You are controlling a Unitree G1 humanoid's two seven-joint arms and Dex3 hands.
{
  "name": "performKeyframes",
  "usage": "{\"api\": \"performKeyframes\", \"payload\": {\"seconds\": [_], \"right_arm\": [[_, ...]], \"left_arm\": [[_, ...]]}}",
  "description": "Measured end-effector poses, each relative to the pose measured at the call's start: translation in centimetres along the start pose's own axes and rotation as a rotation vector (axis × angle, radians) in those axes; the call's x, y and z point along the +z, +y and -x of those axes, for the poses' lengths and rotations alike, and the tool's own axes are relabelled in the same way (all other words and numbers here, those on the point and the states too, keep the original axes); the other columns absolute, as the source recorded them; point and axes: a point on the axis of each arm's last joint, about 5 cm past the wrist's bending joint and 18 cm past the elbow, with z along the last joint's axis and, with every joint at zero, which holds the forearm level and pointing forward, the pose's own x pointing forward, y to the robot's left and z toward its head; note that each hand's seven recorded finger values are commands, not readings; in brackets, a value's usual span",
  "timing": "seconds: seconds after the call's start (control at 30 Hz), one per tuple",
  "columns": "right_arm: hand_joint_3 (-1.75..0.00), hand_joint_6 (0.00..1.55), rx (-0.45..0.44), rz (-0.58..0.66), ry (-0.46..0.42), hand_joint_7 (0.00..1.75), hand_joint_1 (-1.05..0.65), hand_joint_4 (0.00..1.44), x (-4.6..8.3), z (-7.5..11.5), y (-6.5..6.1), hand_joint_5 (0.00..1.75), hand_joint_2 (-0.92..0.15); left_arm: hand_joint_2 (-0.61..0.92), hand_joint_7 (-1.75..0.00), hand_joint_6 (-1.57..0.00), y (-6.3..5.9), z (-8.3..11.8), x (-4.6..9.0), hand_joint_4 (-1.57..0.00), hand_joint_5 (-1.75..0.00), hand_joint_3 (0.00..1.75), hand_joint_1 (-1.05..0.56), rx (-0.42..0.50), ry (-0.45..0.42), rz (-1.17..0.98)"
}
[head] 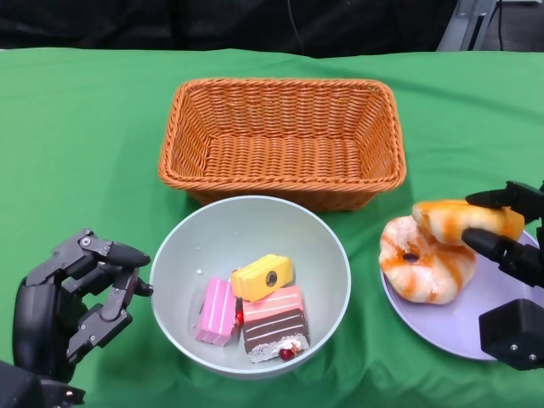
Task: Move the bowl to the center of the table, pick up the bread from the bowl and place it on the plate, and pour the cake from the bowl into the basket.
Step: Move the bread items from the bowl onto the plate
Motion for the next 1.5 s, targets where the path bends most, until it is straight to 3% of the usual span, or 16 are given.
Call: {"api": "performKeyframes", "payload": {"seconds": [0.37, 0.97, 1.17, 1.2, 1.3, 1.5], "right_arm": [[-0.02, 1.13, 0.030, 0.063, 0.049, 0.44, -0.05, 0.89, -0.4, 0.2, 0.1, 1.49, -0.81], [-0.01, 1.13, 0.240, 0.115, 0.155, 0.18, -0.11, 0.83, -0.5, -0.7, -0.3, 1.43, -0.86], [-0.01, 1.13, 0.341, 0.170, 0.166, 0.10, -0.14, 0.78, -0.5, -1.4, -1.1, 1.49, -0.89], [-0.01, 1.12, 0.361, 0.185, 0.173, 0.08, -0.14, 0.72, -0.5, -1.5, -1.3, 1.58, -0.91], [-0.01, 1.12, 0.420, 0.222, 0.199, 0.06, -0.15, 0.67, -0.2, -1.9, -1.7, 1.65, -0.92], [0.00, 1.08, 0.529, 0.267, 0.222, 0.01, -0.18, 0.66, 0.5, -2.3, -2.5, 1.48, -0.91]], "left_arm": [[0.78, -1.12, -0.82, 0.0, 0.0, 0.0, -0.73, -1.50, 0.71, -0.03, 0.005, -0.003, 0.006], [0.82, -1.06, -0.83, -0.2, -1.0, 0.5, -0.73, -1.48, 0.64, -0.05, 0.002, -0.022, 0.015], [0.80, -1.06, -0.84, -0.4, -1.2, 0.8, -0.74, -1.48, 0.69, -0.05, 0.012, -0.026, 0.022], [0.79, -1.06, -0.84, -0.3, -1.3, 0.8, -0.74, -1.49, 0.69, -0.05, 0.012, -0.026, 0.022], [0.78, -1.06, -0.83, -0.4, -1.3, 0.9, -0.74, -1.49, 0.70, -0.04, 0.010, -0.029, 0.020], [0.77, -1.06, -0.84, -0.3, -1.2, 0.8, -0.74, -1.49, 0.71, -0.05, 0.014, -0.023, 0.022]]}}
